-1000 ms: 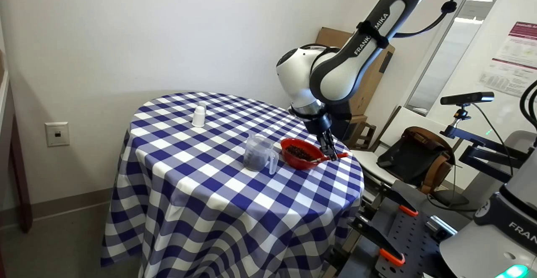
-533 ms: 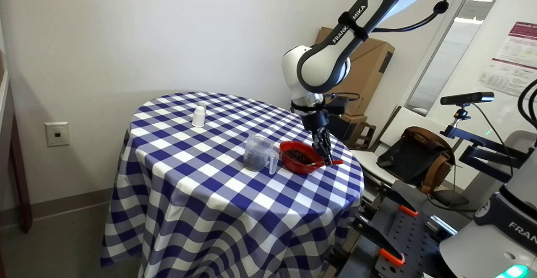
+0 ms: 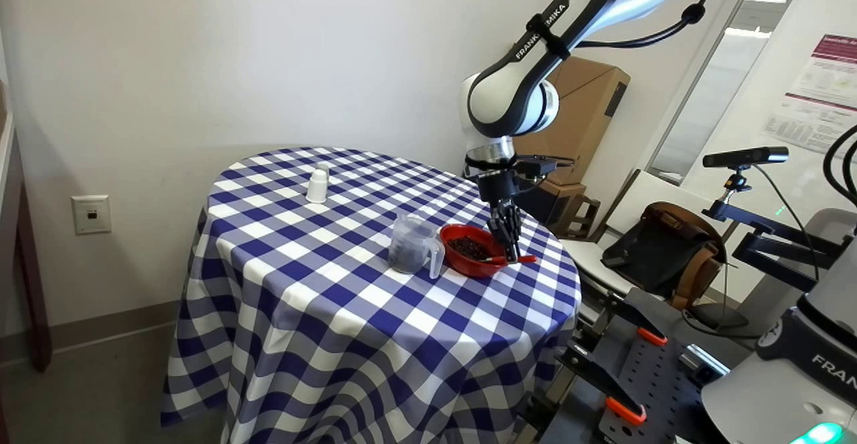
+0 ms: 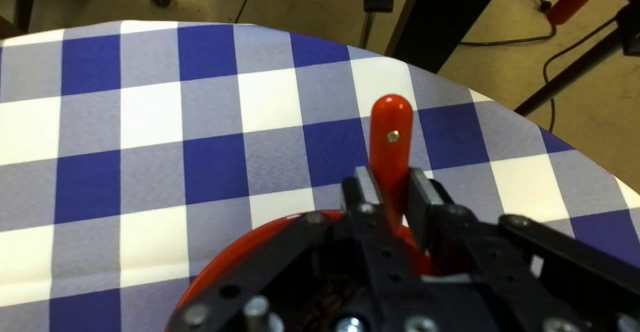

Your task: Use the spoon to transfer beans from the red bowl to the jar

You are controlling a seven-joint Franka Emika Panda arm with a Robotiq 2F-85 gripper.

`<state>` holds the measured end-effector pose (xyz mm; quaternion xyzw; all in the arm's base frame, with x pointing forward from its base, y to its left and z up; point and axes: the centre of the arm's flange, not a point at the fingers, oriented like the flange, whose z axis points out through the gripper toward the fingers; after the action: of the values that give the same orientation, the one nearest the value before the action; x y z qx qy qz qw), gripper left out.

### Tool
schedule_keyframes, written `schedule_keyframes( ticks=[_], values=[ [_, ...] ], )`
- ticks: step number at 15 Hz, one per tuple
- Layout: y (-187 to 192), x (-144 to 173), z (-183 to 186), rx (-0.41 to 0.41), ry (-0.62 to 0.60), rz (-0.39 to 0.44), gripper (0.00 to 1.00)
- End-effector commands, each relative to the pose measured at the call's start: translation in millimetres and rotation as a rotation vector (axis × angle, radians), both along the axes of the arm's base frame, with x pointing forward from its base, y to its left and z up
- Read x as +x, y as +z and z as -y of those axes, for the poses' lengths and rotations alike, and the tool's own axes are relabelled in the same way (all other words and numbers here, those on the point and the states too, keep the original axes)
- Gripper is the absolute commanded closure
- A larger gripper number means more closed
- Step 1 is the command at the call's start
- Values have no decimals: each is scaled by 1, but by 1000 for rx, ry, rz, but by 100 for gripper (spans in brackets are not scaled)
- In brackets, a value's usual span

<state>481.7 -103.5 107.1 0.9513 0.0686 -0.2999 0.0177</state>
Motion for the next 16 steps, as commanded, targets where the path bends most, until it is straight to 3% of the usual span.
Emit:
schedule_keyframes(
  ticks=[1, 16],
  values=[
    [3, 15, 7, 60, -53, 22, 94],
    [13, 20, 10, 147, -135, 85, 94]
  ],
)
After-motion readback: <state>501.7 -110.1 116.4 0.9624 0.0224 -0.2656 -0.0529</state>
